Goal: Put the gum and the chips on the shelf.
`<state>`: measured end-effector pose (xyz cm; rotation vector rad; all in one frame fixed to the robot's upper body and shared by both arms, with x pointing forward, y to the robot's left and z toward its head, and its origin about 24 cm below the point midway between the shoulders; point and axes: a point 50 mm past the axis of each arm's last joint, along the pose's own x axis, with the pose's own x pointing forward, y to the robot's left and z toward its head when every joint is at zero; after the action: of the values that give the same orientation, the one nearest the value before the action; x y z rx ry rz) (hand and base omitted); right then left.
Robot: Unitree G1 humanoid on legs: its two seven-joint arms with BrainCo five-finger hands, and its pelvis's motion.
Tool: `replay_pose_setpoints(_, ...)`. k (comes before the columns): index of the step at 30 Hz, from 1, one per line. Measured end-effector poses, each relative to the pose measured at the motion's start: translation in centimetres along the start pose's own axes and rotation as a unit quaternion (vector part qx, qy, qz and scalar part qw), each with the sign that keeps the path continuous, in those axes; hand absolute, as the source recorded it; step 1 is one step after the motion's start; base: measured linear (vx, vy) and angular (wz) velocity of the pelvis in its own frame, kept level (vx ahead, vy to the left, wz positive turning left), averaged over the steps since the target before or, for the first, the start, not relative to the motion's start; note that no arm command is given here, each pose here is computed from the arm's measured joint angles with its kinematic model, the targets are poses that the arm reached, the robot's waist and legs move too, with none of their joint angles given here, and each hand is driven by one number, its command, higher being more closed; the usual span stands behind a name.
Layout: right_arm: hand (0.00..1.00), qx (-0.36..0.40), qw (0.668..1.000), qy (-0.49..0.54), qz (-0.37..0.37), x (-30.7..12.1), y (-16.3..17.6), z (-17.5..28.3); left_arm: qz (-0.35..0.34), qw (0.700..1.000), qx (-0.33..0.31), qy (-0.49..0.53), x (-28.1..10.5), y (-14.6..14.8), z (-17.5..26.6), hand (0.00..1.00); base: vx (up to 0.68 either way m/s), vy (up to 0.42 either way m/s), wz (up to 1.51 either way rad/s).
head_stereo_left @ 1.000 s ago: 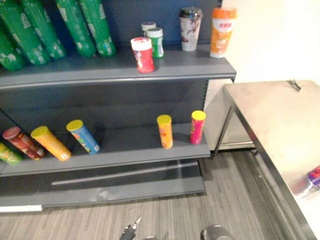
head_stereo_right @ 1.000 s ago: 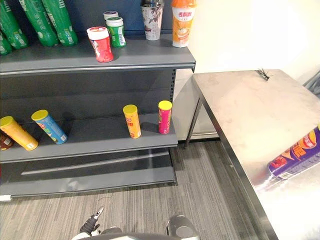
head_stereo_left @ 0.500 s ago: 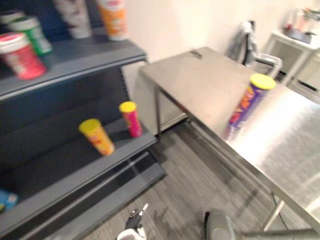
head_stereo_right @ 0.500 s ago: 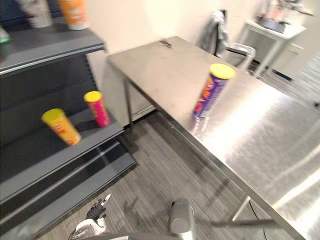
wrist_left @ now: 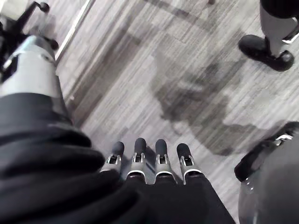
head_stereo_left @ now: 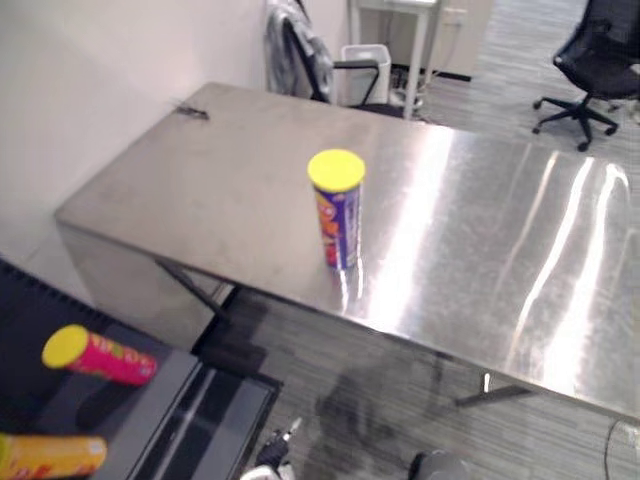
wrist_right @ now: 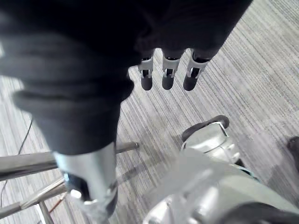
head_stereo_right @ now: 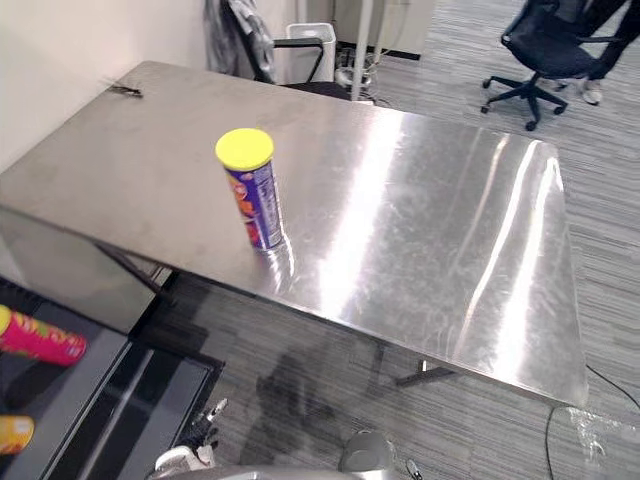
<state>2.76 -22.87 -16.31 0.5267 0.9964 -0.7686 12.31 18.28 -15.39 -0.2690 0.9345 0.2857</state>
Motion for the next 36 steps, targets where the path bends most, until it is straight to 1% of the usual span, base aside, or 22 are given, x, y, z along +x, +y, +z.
replay_pose_setpoints(1,0.0,-0.006,1.0,-0.01,-0.002,0.1,-0.4,0.7,-0.002,1.0,-0.002,-0.007,0.0,-0.2,0.1,0.0,0.08,0.172,-0.73)
replay_pose_setpoints(2,0.0,-0.021,1.0,-0.009,0.005,0.1,-0.1,0.8,0.009,1.0,-0.006,-0.012,-0.2,0.5,0.0,0.0,0.12,0.06,-0.96)
replay_pose_setpoints(3,0.0,-0.028,1.0,-0.001,0.013,0.1,0.2,0.3,0.033,0.999,-0.029,-0.02,-0.5,1.6,0.0,0.0,0.14,0.013,-0.96)
replay_pose_setpoints(5,0.0,-0.039,0.999,-0.004,0.019,0.2,0.6,0.6,0.061,0.997,-0.044,-0.035,-0.6,3.1,0.6,0.0,0.12,0.08,-0.59)
replay_pose_setpoints(9,0.0,-0.051,0.998,-0.033,0.035,0.7,1.9,2.5,0.07,0.995,-0.068,-0.036,-0.8,3.3,0.4,0.0,0.12,0.266,-0.35)
replay_pose_setpoints(10,0.0,-0.064,0.996,-0.027,0.053,0.6,2.7,2.1,0.076,0.994,-0.066,-0.044,-0.8,3.9,0.8,0.0,0.13,0.192,-0.16)
replay_pose_setpoints(13,0.0,-0.068,0.996,-0.032,0.057,0.6,2.9,2.1,0.084,0.993,-0.064,-0.046,-0.9,4.4,0.9,0.0,0.12,0.135,-0.05)
replay_pose_setpoints(17,0.0,-0.07,0.996,-0.034,0.053,0.6,2.6,2.2,0.079,0.995,-0.048,-0.038,-1.0,4.3,0.5,0.0,0.06,0.085,-0.45)
replay_pose_setpoints(20,0.0,-0.078,0.996,-0.025,0.03,0.3,0.8,1.6,0.046,0.998,-0.029,-0.011,-1.2,2.4,-1.4,0.0,0.04,0.035,-0.76)
replay_pose_setpoints(22,0.0,-0.069,0.997,-0.017,0.011,0.0,-0.4,0.9,0.028,1.0,-0.011,0.001,-1.3,1.7,-2.0,0.0,0.02,0.033,-0.61)
replay_pose_setpoints(25,0.0,-0.053,0.999,-0.004,-0.008,-0.4,-1.5,0.0,0.03,0.999,0.008,0.009,-1.4,2.1,-2.4,0.0,-0.03,0.01,-0.46)
replay_pose_setpoints(27,0.0,-0.024,0.999,0.006,-0.028,-0.6,-2.2,-0.6,0.035,0.999,0.017,0.017,-1.5,2.4,-2.8,0.0,-0.05,0.0,-0.4)
replay_pose_setpoints(29,0.0,-0.003,0.999,0.011,-0.044,-0.9,-3.0,-1.1,0.046,0.999,0.015,0.021,-1.6,3.0,-2.9,0.0,-0.08,-0.016,-0.25)
replay_pose_setpoints(31,0.0,0.03,0.997,0.012,-0.066,-1.2,-4.0,-1.6,0.062,0.998,0.0,0.021,-1.8,3.8,-3.1,0.0,-0.1,-0.048,-0.12)
replay_pose_setpoints(36,0.0,0.072,0.994,-0.002,-0.087,-1.4,-4.9,-1.2,0.073,0.997,-0.014,0.019,-1.9,4.2,-3.2,0.0,-0.12,-0.073,-0.17)
